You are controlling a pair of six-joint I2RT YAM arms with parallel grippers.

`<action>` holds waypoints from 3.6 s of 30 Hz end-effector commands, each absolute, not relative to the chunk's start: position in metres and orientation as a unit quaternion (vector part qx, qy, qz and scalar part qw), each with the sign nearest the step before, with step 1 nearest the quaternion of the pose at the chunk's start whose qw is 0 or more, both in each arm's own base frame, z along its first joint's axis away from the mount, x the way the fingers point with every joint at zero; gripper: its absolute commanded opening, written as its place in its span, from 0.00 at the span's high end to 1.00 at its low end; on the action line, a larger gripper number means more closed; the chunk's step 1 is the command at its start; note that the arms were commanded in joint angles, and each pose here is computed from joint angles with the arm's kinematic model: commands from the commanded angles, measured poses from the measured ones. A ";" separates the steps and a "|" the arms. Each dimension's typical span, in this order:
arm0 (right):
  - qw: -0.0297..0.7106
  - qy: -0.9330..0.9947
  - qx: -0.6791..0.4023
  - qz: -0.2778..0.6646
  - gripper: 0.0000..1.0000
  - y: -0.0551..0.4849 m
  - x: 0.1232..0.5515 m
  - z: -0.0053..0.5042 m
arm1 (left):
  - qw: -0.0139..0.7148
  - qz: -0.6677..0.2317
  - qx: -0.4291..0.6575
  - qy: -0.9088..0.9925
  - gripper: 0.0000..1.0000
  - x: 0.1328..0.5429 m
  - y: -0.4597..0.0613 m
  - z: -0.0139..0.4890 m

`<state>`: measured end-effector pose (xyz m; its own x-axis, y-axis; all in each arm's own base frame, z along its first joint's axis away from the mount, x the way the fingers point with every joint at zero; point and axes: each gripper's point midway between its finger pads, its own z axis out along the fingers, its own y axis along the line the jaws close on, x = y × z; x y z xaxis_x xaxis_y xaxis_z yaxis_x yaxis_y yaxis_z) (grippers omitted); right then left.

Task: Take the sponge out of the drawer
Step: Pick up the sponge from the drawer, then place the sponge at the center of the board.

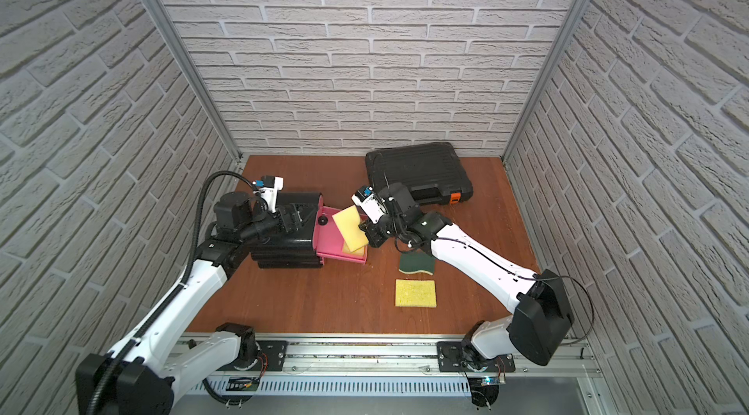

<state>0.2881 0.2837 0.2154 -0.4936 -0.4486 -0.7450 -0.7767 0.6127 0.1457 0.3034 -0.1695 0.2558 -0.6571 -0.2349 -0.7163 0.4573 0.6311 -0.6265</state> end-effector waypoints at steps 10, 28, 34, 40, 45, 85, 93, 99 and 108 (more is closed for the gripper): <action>0.314 0.771 -0.486 0.265 0.97 0.286 0.253 0.232 | 0.373 -0.468 0.235 0.766 0.08 0.269 -0.237 0.267; 0.309 0.755 -0.518 0.257 0.97 0.287 0.252 0.249 | 0.353 -0.460 0.278 0.766 0.30 0.257 -0.256 0.256; 0.308 0.753 -0.524 0.252 0.97 0.288 0.255 0.254 | 0.349 -0.457 0.287 0.766 0.40 0.253 -0.259 0.254; 0.306 0.752 -0.533 0.238 0.97 0.286 0.259 0.252 | 0.347 -0.458 0.292 0.764 0.39 0.251 -0.260 0.254; 0.305 0.749 -0.543 0.226 0.97 0.285 0.261 0.252 | 0.343 -0.457 0.295 0.766 0.42 0.250 -0.261 0.250; 0.488 0.823 -0.143 0.253 0.41 0.222 0.292 0.285 | 0.432 -0.452 0.080 0.776 1.00 0.250 -0.246 0.253; 0.475 0.840 -0.101 0.240 0.40 0.206 0.286 0.253 | 0.416 -0.419 0.056 0.805 1.00 0.236 -0.269 0.212; 0.483 0.845 -0.080 0.216 0.39 0.187 0.280 0.249 | 0.389 -0.404 0.064 0.826 1.00 0.225 -0.297 0.173; 0.497 0.846 -0.055 0.185 0.36 0.159 0.266 0.246 | 0.355 -0.356 0.070 0.862 1.00 0.232 -0.317 0.120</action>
